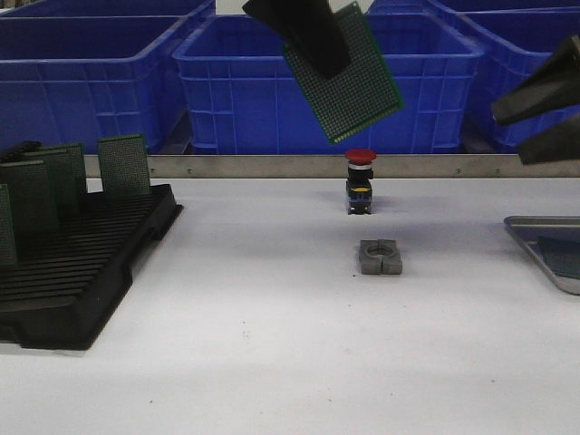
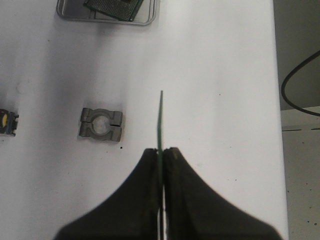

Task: Place circuit board on tray
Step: 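Grasp the lower edge of the held board with the right gripper, then open the left gripper and carry the board with the right gripper to the tray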

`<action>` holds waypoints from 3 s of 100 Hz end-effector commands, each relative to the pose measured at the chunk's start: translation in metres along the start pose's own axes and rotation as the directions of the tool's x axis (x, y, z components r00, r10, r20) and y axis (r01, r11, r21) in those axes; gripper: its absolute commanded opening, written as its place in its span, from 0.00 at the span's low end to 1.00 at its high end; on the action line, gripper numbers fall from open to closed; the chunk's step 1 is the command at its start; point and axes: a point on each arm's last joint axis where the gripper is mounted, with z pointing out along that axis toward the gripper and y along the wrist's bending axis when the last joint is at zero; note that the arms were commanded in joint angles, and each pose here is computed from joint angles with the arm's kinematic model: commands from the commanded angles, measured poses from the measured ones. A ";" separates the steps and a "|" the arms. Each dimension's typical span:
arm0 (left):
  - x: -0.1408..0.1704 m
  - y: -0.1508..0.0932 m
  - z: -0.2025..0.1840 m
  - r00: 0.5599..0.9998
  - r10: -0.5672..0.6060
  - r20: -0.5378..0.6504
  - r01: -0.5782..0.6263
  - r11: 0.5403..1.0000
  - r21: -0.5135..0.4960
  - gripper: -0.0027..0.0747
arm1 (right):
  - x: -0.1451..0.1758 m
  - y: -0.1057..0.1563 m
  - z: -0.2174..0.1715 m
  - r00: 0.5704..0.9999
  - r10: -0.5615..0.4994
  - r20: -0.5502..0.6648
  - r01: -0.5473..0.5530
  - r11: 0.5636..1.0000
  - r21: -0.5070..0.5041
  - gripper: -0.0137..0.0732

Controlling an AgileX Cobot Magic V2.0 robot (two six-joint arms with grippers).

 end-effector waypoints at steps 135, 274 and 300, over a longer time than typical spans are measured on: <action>-0.017 -0.017 -0.026 0.997 0.022 0.070 -0.022 1.000 0.008 0.01 | -0.017 0.138 0.044 0.646 -0.741 0.185 0.754 0.581 -0.306 0.80; -0.017 -0.017 -0.026 0.997 0.020 0.070 -0.021 1.000 0.008 0.78 | -0.022 0.131 0.039 0.732 -0.666 0.142 0.677 0.689 -0.260 0.08; -0.017 -0.017 -0.026 0.997 0.020 0.070 -0.021 1.000 0.008 0.78 | -0.026 0.115 0.005 0.806 -0.590 0.044 0.590 0.794 -0.146 0.08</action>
